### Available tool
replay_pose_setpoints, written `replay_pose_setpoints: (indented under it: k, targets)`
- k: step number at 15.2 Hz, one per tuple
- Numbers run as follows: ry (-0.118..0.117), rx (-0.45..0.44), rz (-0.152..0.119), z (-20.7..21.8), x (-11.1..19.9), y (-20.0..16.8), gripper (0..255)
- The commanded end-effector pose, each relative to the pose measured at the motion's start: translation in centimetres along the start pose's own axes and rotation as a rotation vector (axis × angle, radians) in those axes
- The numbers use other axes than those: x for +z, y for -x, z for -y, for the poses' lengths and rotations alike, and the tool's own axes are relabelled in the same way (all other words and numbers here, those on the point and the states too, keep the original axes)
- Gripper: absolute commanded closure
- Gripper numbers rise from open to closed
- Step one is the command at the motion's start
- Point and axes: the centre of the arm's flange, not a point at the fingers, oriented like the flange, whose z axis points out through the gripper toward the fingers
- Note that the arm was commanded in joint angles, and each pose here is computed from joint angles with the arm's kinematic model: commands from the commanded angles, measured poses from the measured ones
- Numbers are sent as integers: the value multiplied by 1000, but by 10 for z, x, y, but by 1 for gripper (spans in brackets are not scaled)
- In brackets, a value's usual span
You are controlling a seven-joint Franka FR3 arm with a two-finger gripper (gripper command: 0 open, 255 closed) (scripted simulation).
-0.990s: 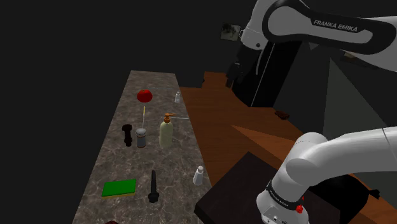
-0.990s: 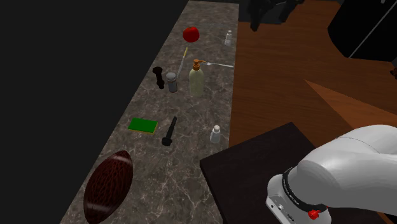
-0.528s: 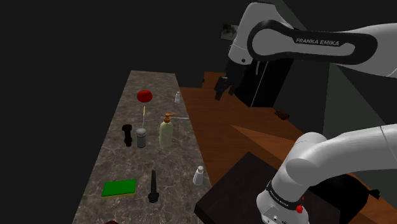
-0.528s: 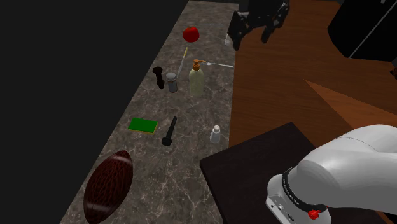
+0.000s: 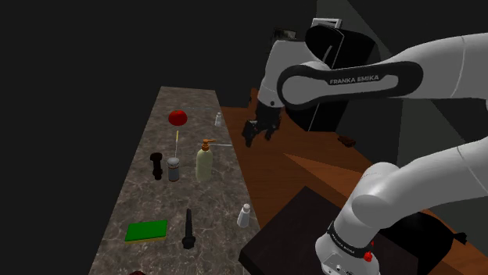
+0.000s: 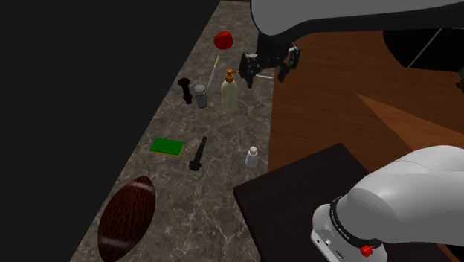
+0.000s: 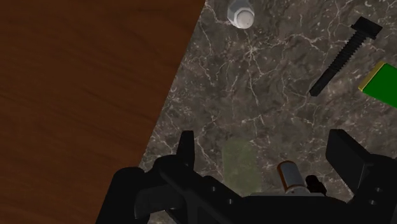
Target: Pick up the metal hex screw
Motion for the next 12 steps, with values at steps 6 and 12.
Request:
replay_pose_setpoints:
  k: [6, 12]
  targets:
    - [-5, 99, 42, 53, 77, -7, 0]
    - [-8, 183, 78, 96, 143, -15, 0]
